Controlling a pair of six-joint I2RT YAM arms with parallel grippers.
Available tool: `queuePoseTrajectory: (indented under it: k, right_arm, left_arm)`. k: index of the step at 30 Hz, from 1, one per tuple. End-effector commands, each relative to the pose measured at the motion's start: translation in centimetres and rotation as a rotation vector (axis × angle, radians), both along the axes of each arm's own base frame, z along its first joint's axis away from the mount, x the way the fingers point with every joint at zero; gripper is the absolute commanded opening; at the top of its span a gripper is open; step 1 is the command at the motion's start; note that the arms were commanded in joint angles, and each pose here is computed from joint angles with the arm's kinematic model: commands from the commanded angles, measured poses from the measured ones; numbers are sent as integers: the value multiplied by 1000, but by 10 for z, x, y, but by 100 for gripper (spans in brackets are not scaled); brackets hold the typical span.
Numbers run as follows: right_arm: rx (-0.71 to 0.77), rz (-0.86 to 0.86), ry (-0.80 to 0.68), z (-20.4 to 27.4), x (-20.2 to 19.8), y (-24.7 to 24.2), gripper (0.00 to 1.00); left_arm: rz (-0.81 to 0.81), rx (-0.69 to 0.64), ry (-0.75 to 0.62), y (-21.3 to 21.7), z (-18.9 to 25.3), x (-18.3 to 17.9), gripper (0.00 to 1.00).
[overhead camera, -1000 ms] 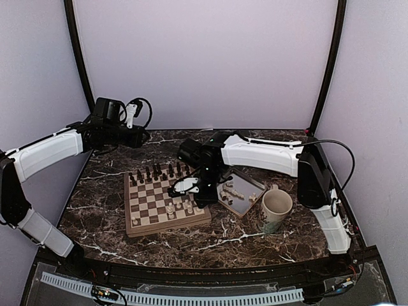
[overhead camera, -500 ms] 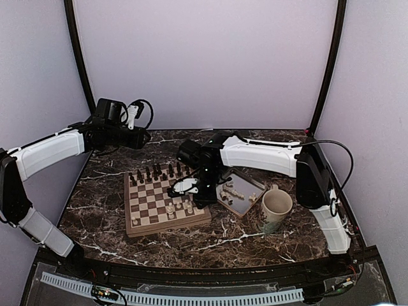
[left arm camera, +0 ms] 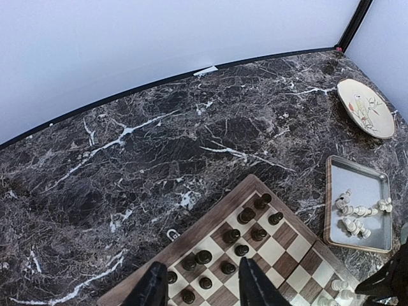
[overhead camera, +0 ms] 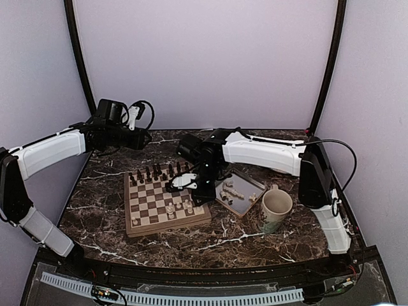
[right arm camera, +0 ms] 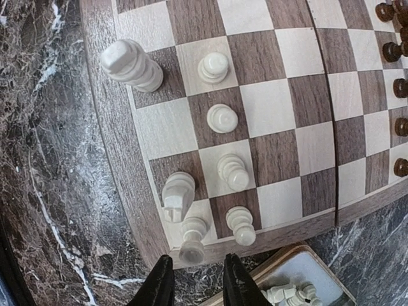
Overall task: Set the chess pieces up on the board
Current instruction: Place the rook at h1, then pick up the chess pile from the storage box.
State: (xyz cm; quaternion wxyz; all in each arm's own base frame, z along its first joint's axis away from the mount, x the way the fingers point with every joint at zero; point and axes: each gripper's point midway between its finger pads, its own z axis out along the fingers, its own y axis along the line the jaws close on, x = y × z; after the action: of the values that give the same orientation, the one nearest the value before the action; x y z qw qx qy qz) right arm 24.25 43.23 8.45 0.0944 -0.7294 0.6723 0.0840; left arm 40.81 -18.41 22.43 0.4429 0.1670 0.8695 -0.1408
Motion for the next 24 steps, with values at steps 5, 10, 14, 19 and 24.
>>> queuePoseTrajectory:
  k: [5,10,14,19,24]
  right_arm:
    - [114,-117,-44,58,38,-29,28]
    - [48,-299,-89,36,96,-70,25]
    - [9,-380,-70,19,117,-89,25]
    - [-12,-410,-47,0,124,-94,27]
    - [-21,-408,-19,-14,124,-92,28]
  left_arm:
    - [-10,-15,8,-1,3,0,40]
    - [-19,-22,16,-3,1,0,40]
    - [-22,-23,20,-4,0,0,40]
    - [-24,-23,25,-5,-1,-1,40]
    - [-30,-25,27,-6,-1,0,40]
